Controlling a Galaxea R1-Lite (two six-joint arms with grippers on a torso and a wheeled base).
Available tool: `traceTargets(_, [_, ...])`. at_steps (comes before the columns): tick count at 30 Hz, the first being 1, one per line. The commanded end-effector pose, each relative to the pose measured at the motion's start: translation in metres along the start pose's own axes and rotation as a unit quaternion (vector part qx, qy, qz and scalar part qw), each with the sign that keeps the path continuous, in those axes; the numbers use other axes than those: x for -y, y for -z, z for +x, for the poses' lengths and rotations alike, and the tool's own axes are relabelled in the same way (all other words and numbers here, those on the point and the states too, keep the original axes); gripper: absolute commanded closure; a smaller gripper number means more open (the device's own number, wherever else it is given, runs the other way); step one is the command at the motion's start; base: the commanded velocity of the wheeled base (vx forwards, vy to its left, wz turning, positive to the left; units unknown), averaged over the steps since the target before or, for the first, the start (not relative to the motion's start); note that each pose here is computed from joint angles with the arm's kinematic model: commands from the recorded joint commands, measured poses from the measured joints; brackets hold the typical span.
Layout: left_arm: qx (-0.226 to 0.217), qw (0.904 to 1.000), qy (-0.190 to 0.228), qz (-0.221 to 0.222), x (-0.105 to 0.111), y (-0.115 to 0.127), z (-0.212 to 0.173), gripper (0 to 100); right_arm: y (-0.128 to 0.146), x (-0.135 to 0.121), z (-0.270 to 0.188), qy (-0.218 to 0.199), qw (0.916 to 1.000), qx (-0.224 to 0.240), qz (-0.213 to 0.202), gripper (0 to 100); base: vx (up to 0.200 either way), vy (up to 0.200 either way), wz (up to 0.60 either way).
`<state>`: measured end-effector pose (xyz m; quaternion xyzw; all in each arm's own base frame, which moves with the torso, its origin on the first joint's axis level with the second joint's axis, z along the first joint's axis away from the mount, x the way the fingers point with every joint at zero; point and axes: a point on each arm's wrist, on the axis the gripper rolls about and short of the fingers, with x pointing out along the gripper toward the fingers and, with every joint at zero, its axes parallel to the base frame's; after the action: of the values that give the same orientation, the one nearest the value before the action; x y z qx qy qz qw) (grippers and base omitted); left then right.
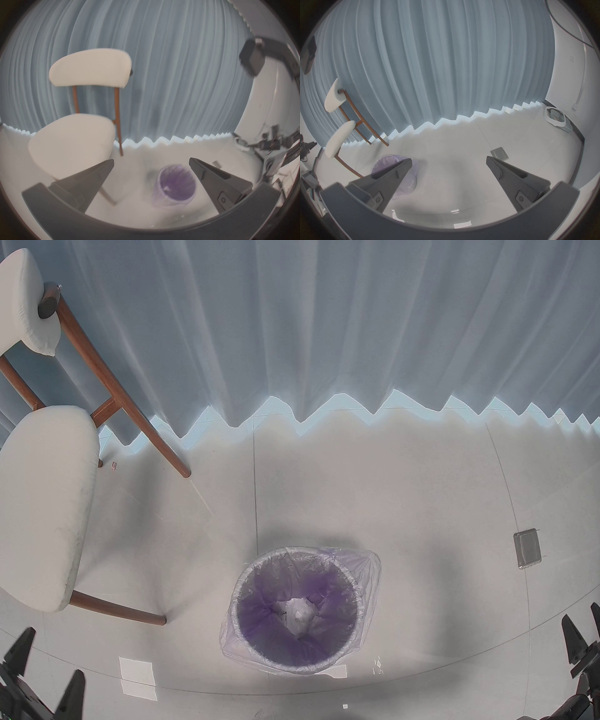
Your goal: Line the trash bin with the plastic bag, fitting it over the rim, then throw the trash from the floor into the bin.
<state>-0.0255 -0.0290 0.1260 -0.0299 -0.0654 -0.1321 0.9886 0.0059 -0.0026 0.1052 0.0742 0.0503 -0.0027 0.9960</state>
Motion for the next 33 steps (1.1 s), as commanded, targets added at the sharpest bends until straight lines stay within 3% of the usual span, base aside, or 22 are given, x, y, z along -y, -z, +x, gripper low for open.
traceTargets(1, [-0.062, 0.9955, -0.067, 0.027, -0.004, 0.046, 0.003, 0, 0.025, 0.002, -0.027, 0.005, 0.9965, 0.082, -0.009, 0, 0.000, 0.000, 0.00])
traceTargets(4, [-0.052, 0.9937, -0.095, 0.030, -0.006, 0.046, 0.003, 0, 0.026, 0.002, -0.026, 0.015, 0.9962, 0.084, -0.014, 0, 0.000, 0.000, 0.00])
traceTargets(6, [-0.046, 0.9864, -0.154, 0.033, -0.009, 0.047, 0.003, 0, 0.026, 0.002, -0.026, 0.016, 0.9964, 0.083, -0.007, 0, 0.000, 0.000, 0.00])
traceTargets(8, [-0.047, 0.9864, -0.154, 0.033, -0.009, 0.047, 0.003, 0, 0.026, 0.002, -0.026, 0.014, 0.9964, 0.083, -0.012, 0, 0.000, 0.000, 0.00])
traceTargets(12, [-0.050, 0.9957, -0.074, 0.028, -0.007, 0.047, 0.002, 0, 0.026, 0.001, -0.027, -0.006, 0.9965, 0.080, -0.022, 0, 0.000, 0.000, 0.00])
traceTargets(13, [-0.066, 0.9976, -0.018, 0.011, -0.008, 0.046, 0.003, 0, 0.027, 0.001, -0.026, -0.015, 0.9965, 0.078, -0.026, 0, 0.000, 0.000, 0.00])
traceTargets(16, [-0.088, 0.9939, 0.066, -0.013, -0.011, 0.044, 0.002, 0, 0.026, 0.000, -0.027, -0.026, 0.9962, 0.078, -0.029, 0, 0.000, 0.000, 0.00])
traceTargets(19, [-0.051, 0.9904, 0.122, 0.040, -0.007, 0.045, -0.006, 0, 0.026, 0.000, -0.027, -0.042, 0.9959, 0.076, -0.024, 0, 0.000, 0.000, 0.00])
traceTargets(21, [-0.045, 0.9787, 0.188, 0.071, -0.004, 0.045, -0.006, 0, 0.026, -0.002, -0.027, -0.067, 0.9948, 0.073, -0.025, 0, 0.000, 0.000, 0.00])
traceTargets(23, [-0.045, 0.9744, 0.209, 0.071, -0.003, 0.046, -0.007, 0, 0.027, -0.002, -0.027, -0.079, 0.9939, 0.071, -0.028, 0, 0.000, 0.000, 0.00])
traceTargets(27, [-0.062, 0.9705, 0.232, 0.023, -0.001, 0.046, -0.008, 0, 0.027, -0.004, -0.027, -0.116, 0.9899, 0.066, -0.046, 0, 0.000, 0.000, 0.00])
traceTargets(28, [-0.074, 0.9685, 0.237, -0.016, -0.001, 0.045, -0.009, 0, 0.027, -0.004, -0.027, -0.125, 0.9888, 0.065, -0.047, 0, 0.000, 0.000, 0.00])
traceTargets(30, [-0.096, 0.9570, 0.261, -0.083, 0.000, 0.045, -0.010, 0, 0.027, -0.004, -0.027, -0.129, 0.9885, 0.065, -0.045, 0, 0.000, 0.000, 0.00])
traceTargets(32, [-0.117, 0.9338, 0.308, -0.141, 0.003, 0.045, -0.011, 0, 0.027, -0.004, -0.027, -0.129, 0.9887, 0.065, -0.040, 0, 0.000, 0.000, 0.00])
traceTargets(33, [-0.122, 0.9270, 0.321, -0.151, 0.003, 0.045, -0.011, 0, 0.027, -0.004, -0.027, -0.129, 0.9887, 0.065, -0.039, 0, 0.000, 0.000, 0.00])
